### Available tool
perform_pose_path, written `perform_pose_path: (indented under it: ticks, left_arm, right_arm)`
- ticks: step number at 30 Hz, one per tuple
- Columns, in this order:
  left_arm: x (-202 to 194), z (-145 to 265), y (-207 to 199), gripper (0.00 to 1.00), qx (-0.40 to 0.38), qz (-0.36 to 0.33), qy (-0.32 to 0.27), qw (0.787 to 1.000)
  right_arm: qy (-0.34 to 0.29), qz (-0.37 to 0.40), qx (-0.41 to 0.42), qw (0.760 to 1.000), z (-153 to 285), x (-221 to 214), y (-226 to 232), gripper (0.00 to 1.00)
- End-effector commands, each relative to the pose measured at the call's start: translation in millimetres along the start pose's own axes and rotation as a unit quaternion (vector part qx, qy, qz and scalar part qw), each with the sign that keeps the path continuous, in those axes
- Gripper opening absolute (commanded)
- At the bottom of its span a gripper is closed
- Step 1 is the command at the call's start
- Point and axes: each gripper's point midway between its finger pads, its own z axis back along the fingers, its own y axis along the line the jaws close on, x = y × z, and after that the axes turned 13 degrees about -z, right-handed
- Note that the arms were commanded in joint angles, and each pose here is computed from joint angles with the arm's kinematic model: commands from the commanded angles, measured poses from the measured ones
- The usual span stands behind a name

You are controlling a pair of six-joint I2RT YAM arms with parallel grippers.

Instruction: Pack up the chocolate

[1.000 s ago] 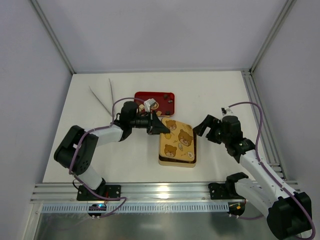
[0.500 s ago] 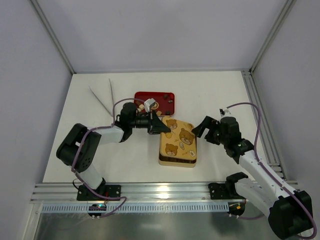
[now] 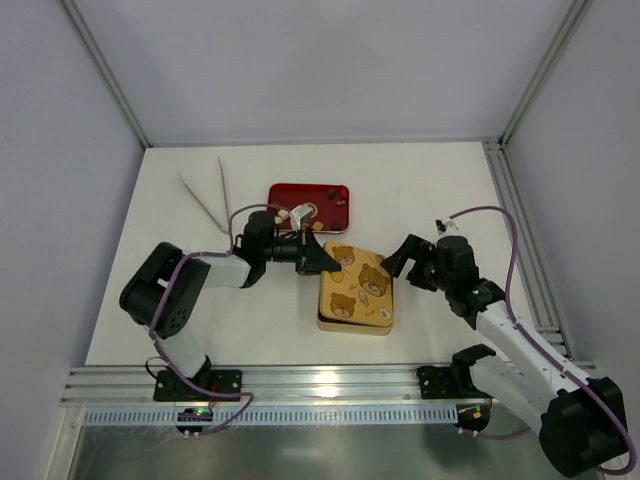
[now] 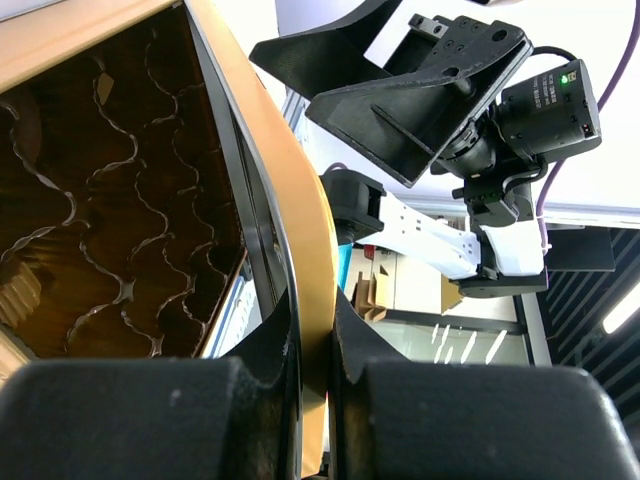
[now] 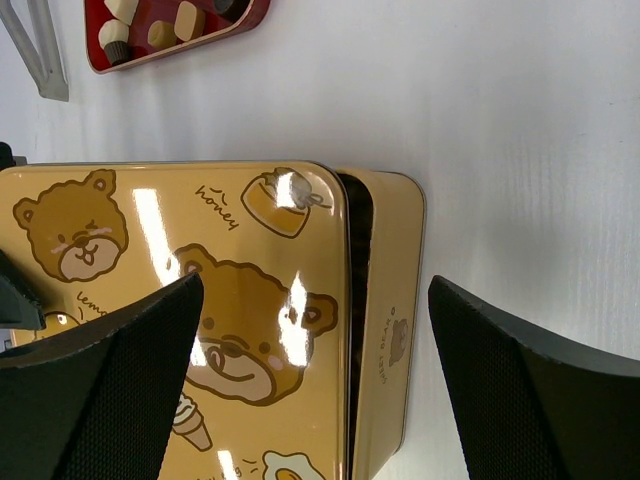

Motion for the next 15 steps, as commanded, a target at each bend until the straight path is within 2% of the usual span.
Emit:
perform_pose_path:
  ticks: [1,5,8,15]
  left_arm:
    - [-2,0,-3,0.07,-0.015,-0.028,0.003,0.999]
    - [-4,0,-2,0.22,-0.012,-0.022,0.005,1.000]
    - [-7,0,5,0.29,-0.003,-0.015,0.007,1.000]
    - [-10,2,10,0.40,0.020,-0.010,0.017,1.000]
  right_arm:
    - [-0.020,0.002,0.011,1.000,-3,8,7,0.93]
    - [-0.021,0.002,0.012,1.000,-3,8,7,0.93]
    - [-0.021,0.003,0.012,1.000,-3,8,7,0.93]
    - [-0.020,0.002,0.008,1.000,-5,6,4,0.93]
